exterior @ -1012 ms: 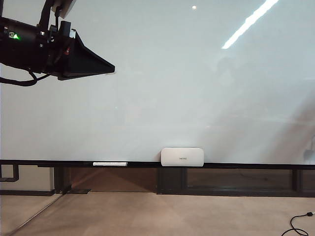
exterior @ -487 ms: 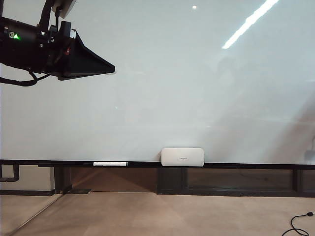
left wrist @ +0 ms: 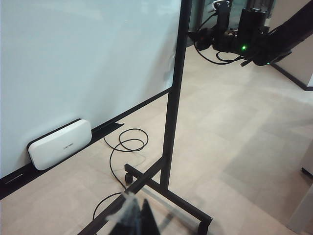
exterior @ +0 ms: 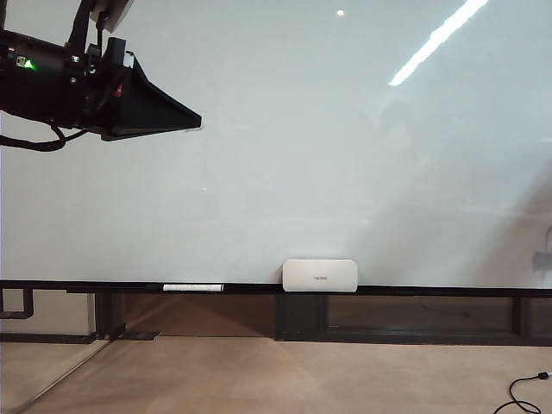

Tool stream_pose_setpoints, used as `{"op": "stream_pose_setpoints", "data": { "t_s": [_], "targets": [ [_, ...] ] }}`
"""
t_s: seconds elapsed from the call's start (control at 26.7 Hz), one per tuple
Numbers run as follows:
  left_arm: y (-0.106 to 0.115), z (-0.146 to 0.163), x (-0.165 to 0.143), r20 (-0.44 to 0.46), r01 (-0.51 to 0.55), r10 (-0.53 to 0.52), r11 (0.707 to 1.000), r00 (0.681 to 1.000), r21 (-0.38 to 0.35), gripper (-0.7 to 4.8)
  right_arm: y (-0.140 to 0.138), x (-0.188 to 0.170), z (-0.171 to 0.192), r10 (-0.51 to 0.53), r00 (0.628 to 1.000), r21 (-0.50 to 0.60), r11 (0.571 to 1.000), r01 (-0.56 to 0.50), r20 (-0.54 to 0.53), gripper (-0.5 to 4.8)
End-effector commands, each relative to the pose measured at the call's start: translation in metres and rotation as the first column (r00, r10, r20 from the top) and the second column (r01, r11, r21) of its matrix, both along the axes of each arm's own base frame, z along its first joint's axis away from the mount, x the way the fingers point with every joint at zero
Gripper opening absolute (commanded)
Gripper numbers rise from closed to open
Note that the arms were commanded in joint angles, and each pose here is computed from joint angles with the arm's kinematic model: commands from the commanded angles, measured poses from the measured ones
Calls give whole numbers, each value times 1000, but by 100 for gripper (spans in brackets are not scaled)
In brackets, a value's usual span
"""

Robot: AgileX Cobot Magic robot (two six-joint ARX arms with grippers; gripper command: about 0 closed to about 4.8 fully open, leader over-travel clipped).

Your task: Reach to the right to find the marker pen, pick it up, and write the number 10 on the whiteboard.

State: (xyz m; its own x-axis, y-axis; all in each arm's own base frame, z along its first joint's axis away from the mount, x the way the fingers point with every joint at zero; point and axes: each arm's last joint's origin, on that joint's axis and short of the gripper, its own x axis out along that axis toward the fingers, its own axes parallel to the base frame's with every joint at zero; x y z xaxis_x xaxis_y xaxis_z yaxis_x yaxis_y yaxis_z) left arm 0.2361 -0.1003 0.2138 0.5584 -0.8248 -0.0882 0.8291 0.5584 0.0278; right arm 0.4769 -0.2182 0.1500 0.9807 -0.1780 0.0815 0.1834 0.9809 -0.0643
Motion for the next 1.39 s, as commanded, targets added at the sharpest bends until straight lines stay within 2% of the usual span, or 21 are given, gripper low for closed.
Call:
{"op": "stream_pose_setpoints", "data": {
  "t_s": [0.04, 0.22, 0.26, 0.49, 0.56, 0.64, 0.9, 1.01, 1.24, 1.31, 1.39],
  "targets": [
    [0, 2, 1, 19, -9, 9, 1000, 1000, -2, -6, 1, 1, 2, 4, 1000, -4, 1000, -4, 19, 209],
    [0, 2, 1, 22, -9, 9, 1000, 1000, 0, -6, 1, 1, -1, 5, 1000, -2, 1000, -5, 15, 140],
    [0, 2, 1, 23, -9, 9, 1000, 1000, 1, -6, 1, 1, -1, 5, 1000, -3, 1000, -5, 17, 100],
    [0, 2, 1, 25, -9, 9, 1000, 1000, 2, -6, 1, 1, 0, 5, 1000, -5, 1000, -5, 20, 78],
    [0, 2, 1, 25, -9, 9, 1000, 1000, 2, -6, 1, 1, 0, 5, 1000, -6, 1000, -4, 20, 29],
    [0, 2, 1, 25, -9, 9, 1000, 1000, 2, -6, 1, 1, 0, 5, 1000, -6, 1000, -4, 20, 2],
    [0, 2, 1, 16, -10, 10, 1000, 1000, 5, -6, -1, 0, 0, -12, 1000, 16, 1000, 11, 14, -1],
    [0, 1, 1, 10, -13, 13, 1000, 1000, 8, -6, -3, -9, 12, -27, 999, 47, 999, 28, -19, -1],
    [-1, 1, 0, -5, 21, -21, 1000, 1000, -6, -6, 5, -46, 53, -70, 998, 31, 997, 70, -5, -1],
    [-1, 2, -1, -20, 47, -48, 998, 999, -28, -6, 13, -62, 65, -92, 996, 30, 995, 92, -1, -1],
    [-2, 6, -2, -32, 96, -99, 992, 995, -79, -6, 22, -81, 76, -111, 994, 35, 993, 111, 2, -1]
  ]
}}
